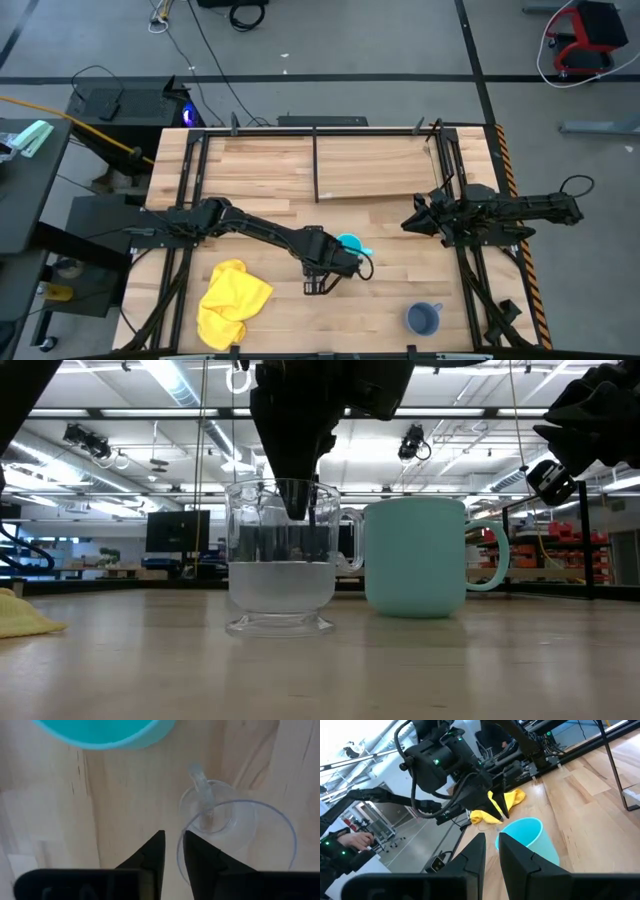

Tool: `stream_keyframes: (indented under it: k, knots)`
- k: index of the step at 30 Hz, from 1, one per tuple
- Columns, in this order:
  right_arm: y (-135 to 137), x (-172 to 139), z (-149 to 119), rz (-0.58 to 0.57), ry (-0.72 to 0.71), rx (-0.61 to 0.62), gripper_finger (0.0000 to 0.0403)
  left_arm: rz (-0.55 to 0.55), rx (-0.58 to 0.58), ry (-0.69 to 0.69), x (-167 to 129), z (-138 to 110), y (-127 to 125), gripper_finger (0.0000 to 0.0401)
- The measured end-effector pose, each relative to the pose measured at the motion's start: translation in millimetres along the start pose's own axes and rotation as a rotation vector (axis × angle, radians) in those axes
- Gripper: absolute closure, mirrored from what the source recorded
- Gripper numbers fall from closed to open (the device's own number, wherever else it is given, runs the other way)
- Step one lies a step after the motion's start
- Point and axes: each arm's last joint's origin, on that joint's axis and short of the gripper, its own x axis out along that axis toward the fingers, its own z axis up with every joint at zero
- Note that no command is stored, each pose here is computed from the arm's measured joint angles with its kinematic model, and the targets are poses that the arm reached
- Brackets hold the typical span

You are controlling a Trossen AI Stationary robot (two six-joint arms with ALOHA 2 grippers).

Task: Stack small to large cups/mugs on shelf
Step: Put the transparent mug on the shelf

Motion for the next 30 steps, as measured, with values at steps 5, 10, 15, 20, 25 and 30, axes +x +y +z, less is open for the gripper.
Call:
stream_keyframes:
  k: [5, 10, 15, 20, 25, 30]
  knots:
    - [-0.1, 0.1, 0.0, -0.001, 0.0, 0.0, 0.0341, -0.018, -0.109, -0.04, -17.8, -3.1, 2.9, 0.0313]
    - [-0.1, 0.1, -0.1, -0.001, 0.001, 0.001, 0.0341, -0.05, -0.232, -0.083, -35.7, -7.1, 3.6, 0.0306]
    - [-0.1, 0.1, -0.1, -0.001, 0.001, 0.001, 0.0341, -0.146, -0.433, -0.11, -51.4, -10.5, -2.1, 0.031]
    - [0.0, 0.1, -0.1, 0.003, 0.003, 0.0, 0.0341, -0.307, -0.465, -0.183, -61.1, -6.4, -23.2, 0.0319]
    - [0.3, 0.2, -0.3, 0.012, 0.009, 0.0, 0.0341, -0.401, -0.528, -0.243, -67.6, -7.6, -50.3, 0.0329]
    - [0.3, 0.2, -0.3, 0.012, 0.009, 0.025, 0.0341, -0.4, -0.663, -0.218, -69.8, -21.0, -73.9, 0.0346]
